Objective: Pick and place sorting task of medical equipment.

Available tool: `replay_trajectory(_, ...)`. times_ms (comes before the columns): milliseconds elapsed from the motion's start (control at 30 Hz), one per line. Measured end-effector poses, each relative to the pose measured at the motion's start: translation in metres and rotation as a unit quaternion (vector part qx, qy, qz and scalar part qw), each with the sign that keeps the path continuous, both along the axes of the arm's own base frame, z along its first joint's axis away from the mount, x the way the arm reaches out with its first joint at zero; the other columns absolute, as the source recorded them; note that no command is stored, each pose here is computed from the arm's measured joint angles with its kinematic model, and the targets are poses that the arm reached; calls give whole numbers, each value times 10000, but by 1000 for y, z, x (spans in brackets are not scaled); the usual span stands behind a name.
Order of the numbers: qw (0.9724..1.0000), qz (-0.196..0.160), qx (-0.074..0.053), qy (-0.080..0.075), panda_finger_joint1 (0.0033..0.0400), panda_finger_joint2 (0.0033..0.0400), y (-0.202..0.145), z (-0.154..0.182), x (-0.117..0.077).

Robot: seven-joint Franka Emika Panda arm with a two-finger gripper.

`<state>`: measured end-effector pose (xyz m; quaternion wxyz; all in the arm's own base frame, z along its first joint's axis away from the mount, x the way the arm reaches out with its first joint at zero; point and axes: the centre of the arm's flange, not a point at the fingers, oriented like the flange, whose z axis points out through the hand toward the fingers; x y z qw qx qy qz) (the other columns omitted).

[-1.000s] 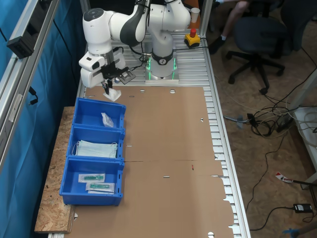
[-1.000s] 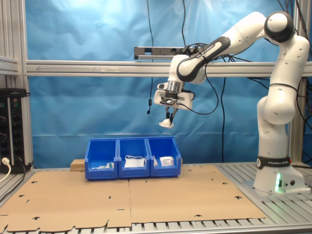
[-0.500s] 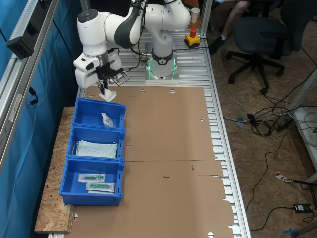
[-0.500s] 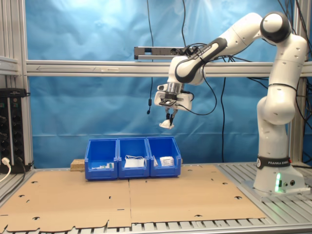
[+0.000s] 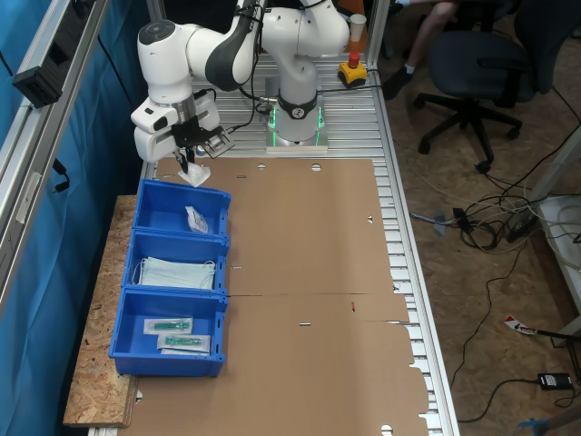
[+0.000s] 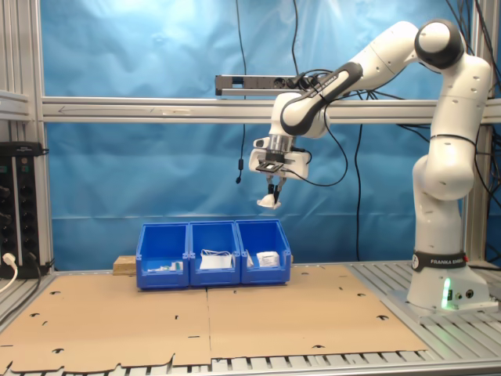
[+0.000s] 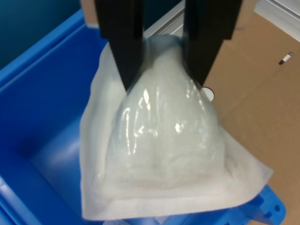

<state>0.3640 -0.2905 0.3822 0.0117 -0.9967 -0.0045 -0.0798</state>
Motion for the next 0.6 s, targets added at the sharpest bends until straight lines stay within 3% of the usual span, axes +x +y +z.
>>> replay_trajectory(600, 10000, -16, 7, 13, 61, 61, -1, -1, -1)
